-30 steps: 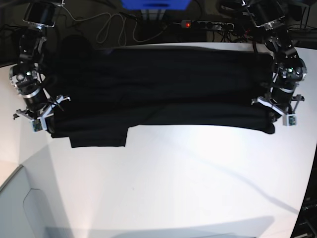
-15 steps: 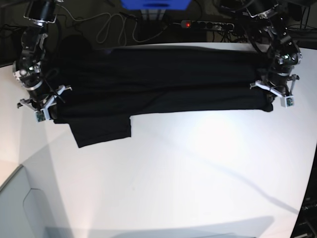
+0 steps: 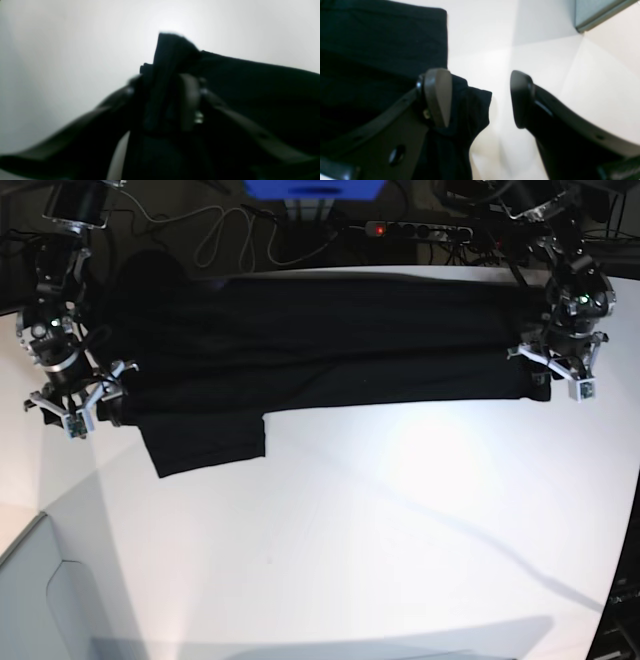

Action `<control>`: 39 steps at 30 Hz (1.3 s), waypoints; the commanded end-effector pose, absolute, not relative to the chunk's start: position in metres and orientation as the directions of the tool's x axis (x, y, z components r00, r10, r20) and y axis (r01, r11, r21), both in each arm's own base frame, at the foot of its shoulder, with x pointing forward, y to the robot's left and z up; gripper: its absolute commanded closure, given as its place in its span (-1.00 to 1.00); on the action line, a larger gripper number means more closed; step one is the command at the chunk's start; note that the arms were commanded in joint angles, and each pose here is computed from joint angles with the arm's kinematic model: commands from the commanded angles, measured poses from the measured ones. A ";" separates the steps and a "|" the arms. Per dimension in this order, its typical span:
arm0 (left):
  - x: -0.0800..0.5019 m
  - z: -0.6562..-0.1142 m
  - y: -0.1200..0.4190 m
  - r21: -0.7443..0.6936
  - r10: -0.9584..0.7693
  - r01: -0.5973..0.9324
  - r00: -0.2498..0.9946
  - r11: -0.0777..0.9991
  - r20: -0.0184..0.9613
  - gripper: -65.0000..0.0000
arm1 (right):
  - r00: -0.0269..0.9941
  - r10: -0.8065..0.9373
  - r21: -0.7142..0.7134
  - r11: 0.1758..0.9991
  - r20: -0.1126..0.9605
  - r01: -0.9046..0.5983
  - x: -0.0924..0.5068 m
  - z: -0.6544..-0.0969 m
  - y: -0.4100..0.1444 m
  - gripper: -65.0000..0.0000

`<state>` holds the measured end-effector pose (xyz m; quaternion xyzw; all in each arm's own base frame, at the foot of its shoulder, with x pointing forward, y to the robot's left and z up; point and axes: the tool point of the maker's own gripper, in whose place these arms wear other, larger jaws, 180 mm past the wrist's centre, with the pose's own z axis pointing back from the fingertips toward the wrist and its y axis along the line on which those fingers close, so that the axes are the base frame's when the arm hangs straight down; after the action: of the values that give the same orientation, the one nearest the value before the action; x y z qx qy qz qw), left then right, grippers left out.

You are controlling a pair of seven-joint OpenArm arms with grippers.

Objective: Fold the T-shirt properly
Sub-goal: 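Lower the hem onto the folded shirt and open both grippers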

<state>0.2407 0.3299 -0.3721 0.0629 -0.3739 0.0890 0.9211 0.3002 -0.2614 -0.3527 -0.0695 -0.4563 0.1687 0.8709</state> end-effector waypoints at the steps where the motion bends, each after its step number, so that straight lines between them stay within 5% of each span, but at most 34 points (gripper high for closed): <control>1: 0.248 -0.355 0.341 0.065 0.107 -0.230 0.663 0.971 0.741 0.16 | 0.481 0.378 -0.297 0.925 0.791 -0.238 0.307 -0.337 -0.262 -0.12; 30: 0.287 -0.339 0.358 -0.003 0.182 -0.298 0.577 0.955 0.796 0.15 | 0.477 0.382 -0.299 0.923 0.792 -0.243 0.308 -0.336 -0.260 -0.12; 39: 0.293 -0.351 0.357 -0.044 0.223 -0.305 0.584 0.951 0.780 -0.14 | 0.475 0.383 -0.299 0.923 0.792 -0.244 0.309 -0.336 -0.260 -0.12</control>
<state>0.2828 0.3514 -0.3680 0.0418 -0.4039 0.1541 0.9007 0.3008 -0.2591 -0.3521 -0.0687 -0.4563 0.1721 0.8703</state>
